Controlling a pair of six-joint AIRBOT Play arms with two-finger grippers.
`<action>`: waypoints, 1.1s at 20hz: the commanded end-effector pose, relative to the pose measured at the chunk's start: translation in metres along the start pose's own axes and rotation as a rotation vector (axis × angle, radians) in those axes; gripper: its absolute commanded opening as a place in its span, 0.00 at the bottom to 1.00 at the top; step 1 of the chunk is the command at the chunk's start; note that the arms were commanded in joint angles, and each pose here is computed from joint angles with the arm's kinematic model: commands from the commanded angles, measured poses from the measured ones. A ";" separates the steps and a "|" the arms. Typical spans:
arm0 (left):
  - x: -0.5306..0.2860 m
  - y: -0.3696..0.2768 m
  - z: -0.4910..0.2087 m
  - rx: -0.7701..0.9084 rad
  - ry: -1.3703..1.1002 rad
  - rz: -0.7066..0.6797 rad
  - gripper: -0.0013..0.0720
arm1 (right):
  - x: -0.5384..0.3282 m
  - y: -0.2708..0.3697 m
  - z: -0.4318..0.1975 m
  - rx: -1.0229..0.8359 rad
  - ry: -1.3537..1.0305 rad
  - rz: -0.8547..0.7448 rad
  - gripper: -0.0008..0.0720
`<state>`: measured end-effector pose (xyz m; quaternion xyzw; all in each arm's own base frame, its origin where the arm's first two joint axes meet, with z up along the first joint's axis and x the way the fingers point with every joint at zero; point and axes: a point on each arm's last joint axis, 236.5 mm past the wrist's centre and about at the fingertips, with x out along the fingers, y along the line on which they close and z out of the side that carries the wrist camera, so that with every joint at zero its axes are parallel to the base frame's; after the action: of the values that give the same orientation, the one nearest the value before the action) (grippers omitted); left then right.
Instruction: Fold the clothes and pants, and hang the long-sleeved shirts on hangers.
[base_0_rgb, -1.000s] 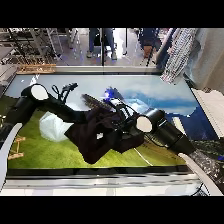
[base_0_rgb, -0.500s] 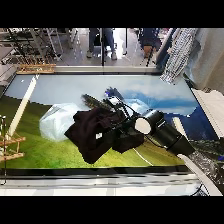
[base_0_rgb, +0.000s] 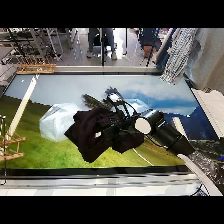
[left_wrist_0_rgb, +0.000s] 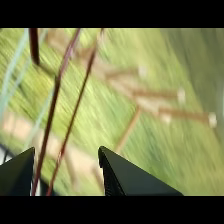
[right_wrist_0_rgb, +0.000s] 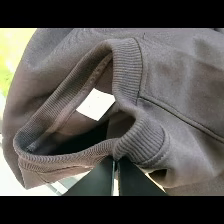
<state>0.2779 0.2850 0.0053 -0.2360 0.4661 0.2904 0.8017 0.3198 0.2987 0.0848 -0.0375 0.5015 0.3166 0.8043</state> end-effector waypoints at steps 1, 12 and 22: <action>0.019 0.005 0.020 -0.025 -0.092 0.011 0.49 | 0.000 0.001 0.001 0.005 -0.006 0.002 0.04; 0.020 -0.012 0.022 0.026 -0.099 -0.017 0.04 | 0.000 0.001 0.002 0.032 -0.008 0.005 0.04; -0.194 -0.182 0.104 0.178 -0.588 -0.721 0.04 | 0.000 0.005 0.002 0.037 -0.010 0.019 0.04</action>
<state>0.3629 0.2467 0.1520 -0.2248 0.2457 0.1780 0.9260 0.3183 0.3037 0.0872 -0.0141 0.5051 0.3153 0.8033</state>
